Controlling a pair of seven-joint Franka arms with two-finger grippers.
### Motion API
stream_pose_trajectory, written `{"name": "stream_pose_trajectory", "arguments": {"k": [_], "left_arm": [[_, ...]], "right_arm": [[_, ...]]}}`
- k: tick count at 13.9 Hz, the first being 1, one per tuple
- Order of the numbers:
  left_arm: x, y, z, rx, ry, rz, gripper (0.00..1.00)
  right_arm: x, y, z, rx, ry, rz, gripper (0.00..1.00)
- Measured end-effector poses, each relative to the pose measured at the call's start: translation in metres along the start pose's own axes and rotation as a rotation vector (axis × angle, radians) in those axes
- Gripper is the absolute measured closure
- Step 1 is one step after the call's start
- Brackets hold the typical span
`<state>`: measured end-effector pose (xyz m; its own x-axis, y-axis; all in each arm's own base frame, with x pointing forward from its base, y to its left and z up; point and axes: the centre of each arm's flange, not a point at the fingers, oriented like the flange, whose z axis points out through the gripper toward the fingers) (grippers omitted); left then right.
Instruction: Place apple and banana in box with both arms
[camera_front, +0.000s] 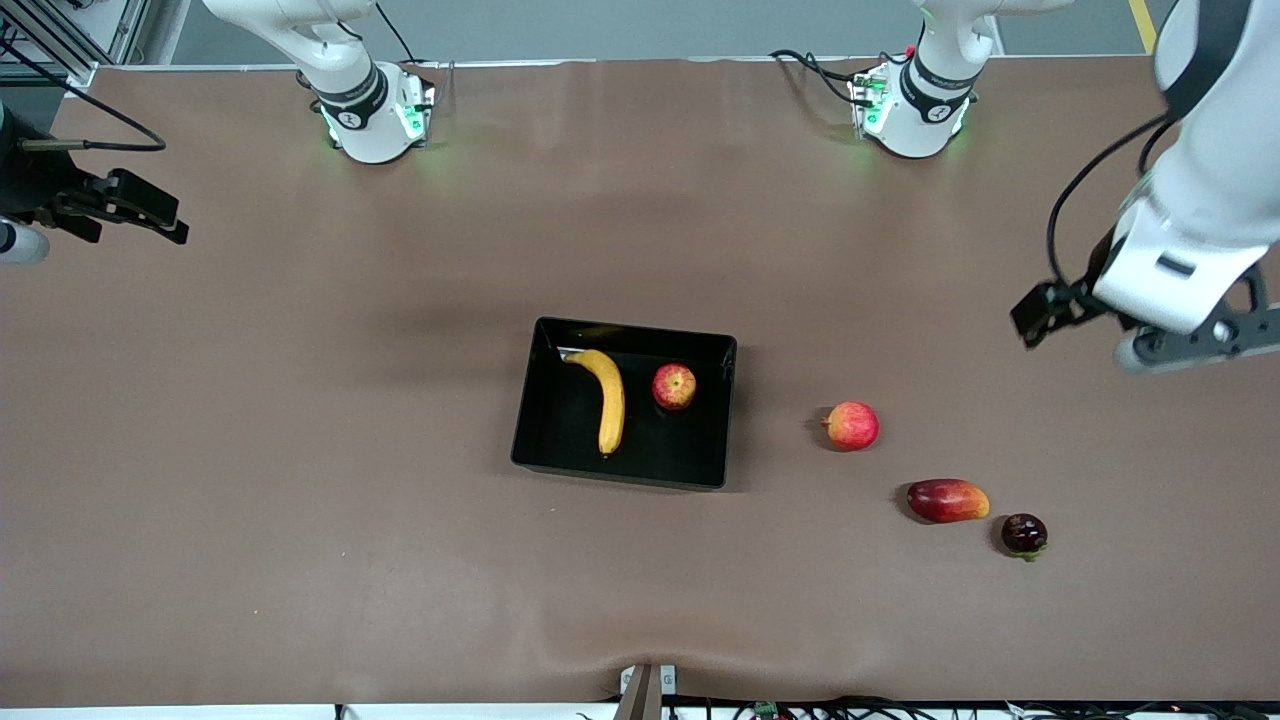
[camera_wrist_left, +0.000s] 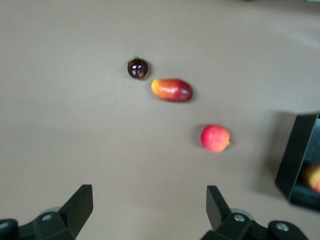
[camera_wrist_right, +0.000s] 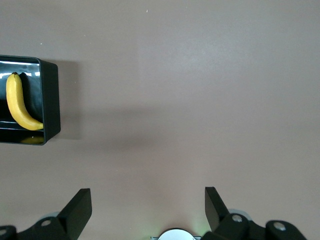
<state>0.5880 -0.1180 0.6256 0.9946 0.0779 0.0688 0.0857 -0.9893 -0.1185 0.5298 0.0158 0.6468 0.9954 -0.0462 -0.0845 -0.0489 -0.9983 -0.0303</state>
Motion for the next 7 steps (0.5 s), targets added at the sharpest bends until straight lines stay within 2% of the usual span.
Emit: {"name": "stream_pose_trajectory", "arguments": {"k": [3, 5, 7], "left_arm": [[-0.036, -0.035, -0.006, -0.034, -0.033, 0.058, 0.00], [-0.056, -0.051, -0.007, -0.038, -0.042, 0.104, 0.00], [-0.070, -0.067, -0.011, -0.072, -0.044, 0.129, 0.00]], "right_arm": [[0.000, 0.000, 0.001, 0.000, -0.002, 0.000, 0.00], [0.001, 0.000, 0.001, 0.000, -0.004, 0.000, 0.00], [0.001, 0.000, 0.001, 0.000, -0.004, 0.000, 0.00]]}}
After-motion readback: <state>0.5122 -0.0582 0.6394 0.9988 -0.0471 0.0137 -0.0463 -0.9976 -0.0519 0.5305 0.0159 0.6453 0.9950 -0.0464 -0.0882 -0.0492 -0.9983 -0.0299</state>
